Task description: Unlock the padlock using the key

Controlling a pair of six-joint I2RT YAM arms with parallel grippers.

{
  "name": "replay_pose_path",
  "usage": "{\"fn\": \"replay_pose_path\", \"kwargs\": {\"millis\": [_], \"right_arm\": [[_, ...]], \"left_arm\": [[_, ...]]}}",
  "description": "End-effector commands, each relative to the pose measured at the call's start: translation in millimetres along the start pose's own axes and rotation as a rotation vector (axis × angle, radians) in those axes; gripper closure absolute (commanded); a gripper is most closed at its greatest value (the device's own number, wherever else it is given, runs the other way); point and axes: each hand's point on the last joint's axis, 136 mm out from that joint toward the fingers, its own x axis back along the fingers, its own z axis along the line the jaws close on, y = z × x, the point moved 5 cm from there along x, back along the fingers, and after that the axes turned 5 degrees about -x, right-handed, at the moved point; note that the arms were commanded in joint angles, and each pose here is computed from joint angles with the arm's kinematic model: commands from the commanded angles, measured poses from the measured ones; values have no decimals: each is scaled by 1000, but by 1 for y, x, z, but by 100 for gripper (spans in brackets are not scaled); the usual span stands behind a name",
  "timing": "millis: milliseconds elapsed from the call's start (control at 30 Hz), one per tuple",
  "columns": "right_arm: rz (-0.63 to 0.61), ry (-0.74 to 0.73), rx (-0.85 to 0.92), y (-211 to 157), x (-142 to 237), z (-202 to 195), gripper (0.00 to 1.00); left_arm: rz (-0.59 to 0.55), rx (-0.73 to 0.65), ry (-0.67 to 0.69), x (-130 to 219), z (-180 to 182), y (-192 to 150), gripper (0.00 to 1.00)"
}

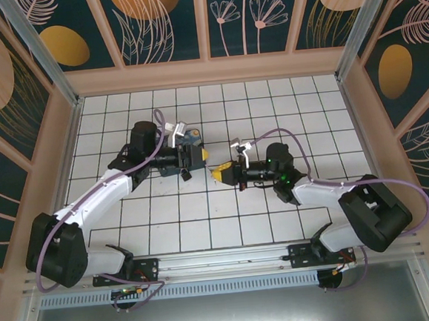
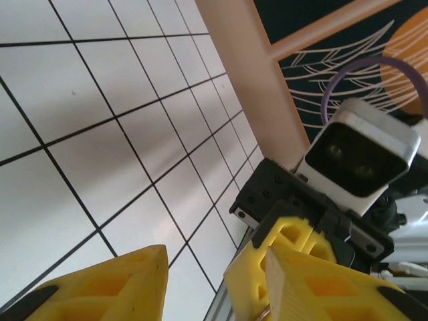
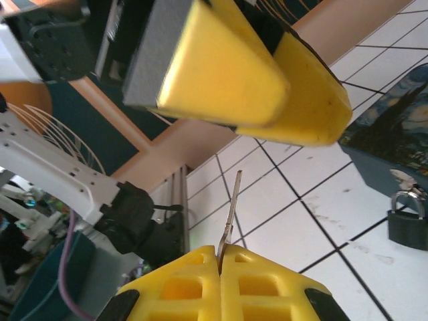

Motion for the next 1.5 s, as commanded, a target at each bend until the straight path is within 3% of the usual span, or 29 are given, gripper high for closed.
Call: {"fn": "replay_pose_path", "kwargs": {"millis": [0, 267, 567, 867, 1067, 1167, 1233, 1467], "right_arm": [[2, 48, -54, 0, 4, 1, 100], [-37, 128, -111, 3, 7, -1, 100], [-45, 159, -124, 9, 4, 0, 100], [-45, 173, -154, 11, 0, -3, 100], [-43, 188, -175, 12, -1, -4, 100], [-39, 190, -183, 12, -2, -5, 100], [-43, 178, -187, 12, -1, -5, 100], [-116, 87, -188, 16, 9, -10, 70]], "left_arm": [[15, -71, -71, 0, -7, -4, 60], [16, -98, -156, 5, -21, -11, 63], [51, -112, -150, 0, -21, -18, 66], [57, -125, -157, 0, -24, -20, 84], [57, -143, -170, -1, -27, -22, 87], [50, -142, -163, -1, -27, -21, 98], [43, -132, -147, -2, -24, -20, 100], [-52, -93, -127, 0, -22, -13, 100]]}}
